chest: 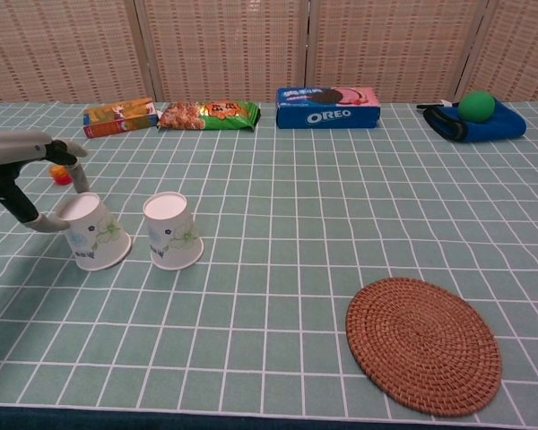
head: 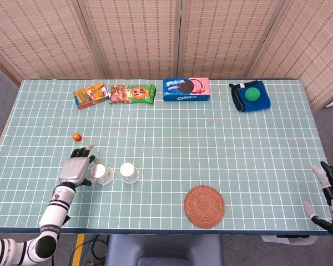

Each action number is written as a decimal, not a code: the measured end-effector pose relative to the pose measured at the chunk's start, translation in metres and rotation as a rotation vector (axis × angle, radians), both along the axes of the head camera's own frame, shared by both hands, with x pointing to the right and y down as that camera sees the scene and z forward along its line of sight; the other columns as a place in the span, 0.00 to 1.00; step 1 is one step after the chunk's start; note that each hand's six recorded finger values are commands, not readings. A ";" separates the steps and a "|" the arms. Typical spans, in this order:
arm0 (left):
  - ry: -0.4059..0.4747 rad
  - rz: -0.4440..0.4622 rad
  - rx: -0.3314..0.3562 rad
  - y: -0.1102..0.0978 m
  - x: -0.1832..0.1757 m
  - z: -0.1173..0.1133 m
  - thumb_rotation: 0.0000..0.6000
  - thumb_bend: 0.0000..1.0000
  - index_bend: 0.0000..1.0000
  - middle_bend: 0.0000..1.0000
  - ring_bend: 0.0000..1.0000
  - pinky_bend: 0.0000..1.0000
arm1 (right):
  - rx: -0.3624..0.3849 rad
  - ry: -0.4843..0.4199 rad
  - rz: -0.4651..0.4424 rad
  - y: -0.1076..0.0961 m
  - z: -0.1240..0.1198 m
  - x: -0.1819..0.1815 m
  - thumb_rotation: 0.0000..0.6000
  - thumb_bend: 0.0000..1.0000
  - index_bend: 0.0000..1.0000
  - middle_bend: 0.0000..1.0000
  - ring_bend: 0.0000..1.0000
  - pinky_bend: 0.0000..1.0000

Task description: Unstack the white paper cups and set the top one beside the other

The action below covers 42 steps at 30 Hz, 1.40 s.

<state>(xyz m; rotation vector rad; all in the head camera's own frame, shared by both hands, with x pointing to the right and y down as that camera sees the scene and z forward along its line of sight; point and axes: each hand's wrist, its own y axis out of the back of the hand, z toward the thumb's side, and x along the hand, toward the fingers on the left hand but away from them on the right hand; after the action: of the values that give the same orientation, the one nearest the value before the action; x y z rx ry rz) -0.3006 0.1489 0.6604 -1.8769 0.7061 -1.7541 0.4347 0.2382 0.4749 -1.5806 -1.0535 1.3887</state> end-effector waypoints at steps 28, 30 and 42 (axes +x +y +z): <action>-0.061 0.004 0.185 0.017 -0.001 -0.091 1.00 0.30 0.10 0.00 0.00 0.00 | 0.003 -0.006 -0.026 0.005 -0.002 -0.004 1.00 0.31 0.01 0.00 0.00 0.00; -0.073 0.009 0.211 0.024 -0.008 -0.100 1.00 0.29 0.07 0.00 0.00 0.00 | -0.003 0.000 -0.027 0.005 0.000 -0.005 1.00 0.31 0.01 0.00 0.00 0.00; -0.158 -0.026 0.375 0.108 -0.099 -0.131 1.00 0.30 0.00 0.00 0.00 0.00 | -0.031 0.074 -0.023 0.015 0.019 -0.019 1.00 0.31 0.01 0.00 0.00 0.00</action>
<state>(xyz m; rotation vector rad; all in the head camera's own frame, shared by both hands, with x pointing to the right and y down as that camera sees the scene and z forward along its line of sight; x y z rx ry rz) -0.3999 0.2565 0.5291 -1.4688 0.9278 -1.6295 0.4161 0.2530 0.4939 -1.5462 -0.9713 1.4433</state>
